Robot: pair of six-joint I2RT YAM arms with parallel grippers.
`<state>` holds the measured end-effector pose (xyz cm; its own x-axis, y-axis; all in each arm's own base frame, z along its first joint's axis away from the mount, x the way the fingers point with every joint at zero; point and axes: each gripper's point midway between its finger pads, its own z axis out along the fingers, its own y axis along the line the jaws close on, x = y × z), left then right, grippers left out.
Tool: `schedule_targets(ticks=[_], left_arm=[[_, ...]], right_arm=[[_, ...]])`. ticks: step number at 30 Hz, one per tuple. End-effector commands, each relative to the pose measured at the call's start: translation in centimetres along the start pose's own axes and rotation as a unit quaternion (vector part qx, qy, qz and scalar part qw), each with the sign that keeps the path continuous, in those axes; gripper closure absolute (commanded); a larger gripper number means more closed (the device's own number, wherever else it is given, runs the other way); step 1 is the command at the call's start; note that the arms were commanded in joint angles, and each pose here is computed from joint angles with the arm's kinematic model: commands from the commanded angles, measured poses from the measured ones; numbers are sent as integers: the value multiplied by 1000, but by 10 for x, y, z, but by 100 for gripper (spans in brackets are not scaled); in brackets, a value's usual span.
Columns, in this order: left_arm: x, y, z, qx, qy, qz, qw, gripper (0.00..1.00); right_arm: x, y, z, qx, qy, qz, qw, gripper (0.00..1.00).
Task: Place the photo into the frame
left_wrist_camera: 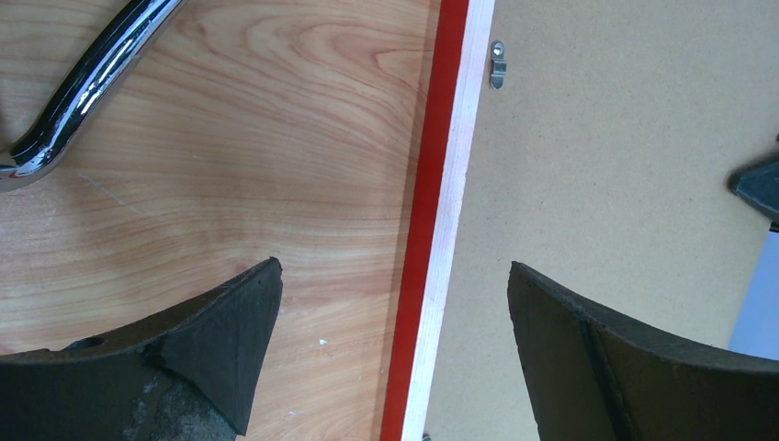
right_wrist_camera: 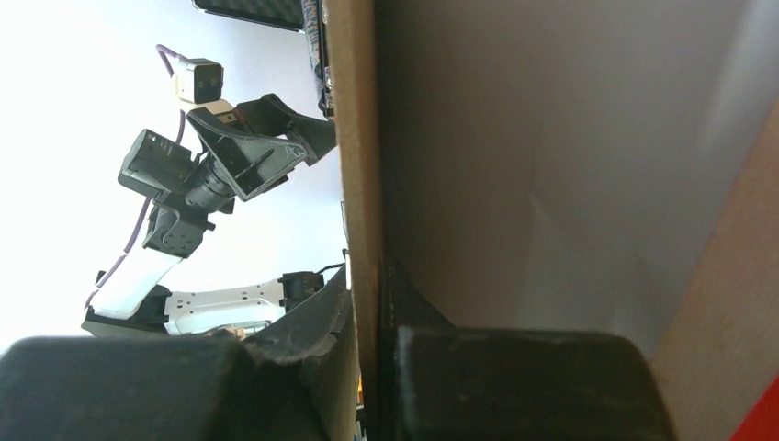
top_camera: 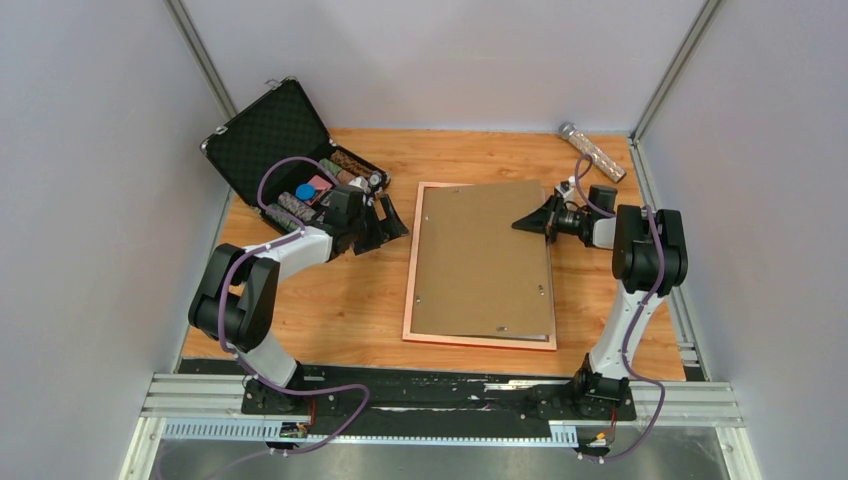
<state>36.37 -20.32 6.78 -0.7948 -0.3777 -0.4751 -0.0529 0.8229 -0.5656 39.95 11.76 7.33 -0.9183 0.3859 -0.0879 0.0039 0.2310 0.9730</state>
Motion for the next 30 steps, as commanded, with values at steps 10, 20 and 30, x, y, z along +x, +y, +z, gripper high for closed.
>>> schedule_targets(ticks=[10,20,30], left_arm=[[-7,-2,-1,8,-16,4,1000,0],[-10,-3,-3,8,-23,9,1000,0],[-16,-1,-5,4,-35,22,999,0]], right_arm=[[-8,8,-2,40,-12,-50,998,47],[-15,15,-14,111,-28,-82,990,29],[-13,13,-24,161,-28,-97,982,24]])
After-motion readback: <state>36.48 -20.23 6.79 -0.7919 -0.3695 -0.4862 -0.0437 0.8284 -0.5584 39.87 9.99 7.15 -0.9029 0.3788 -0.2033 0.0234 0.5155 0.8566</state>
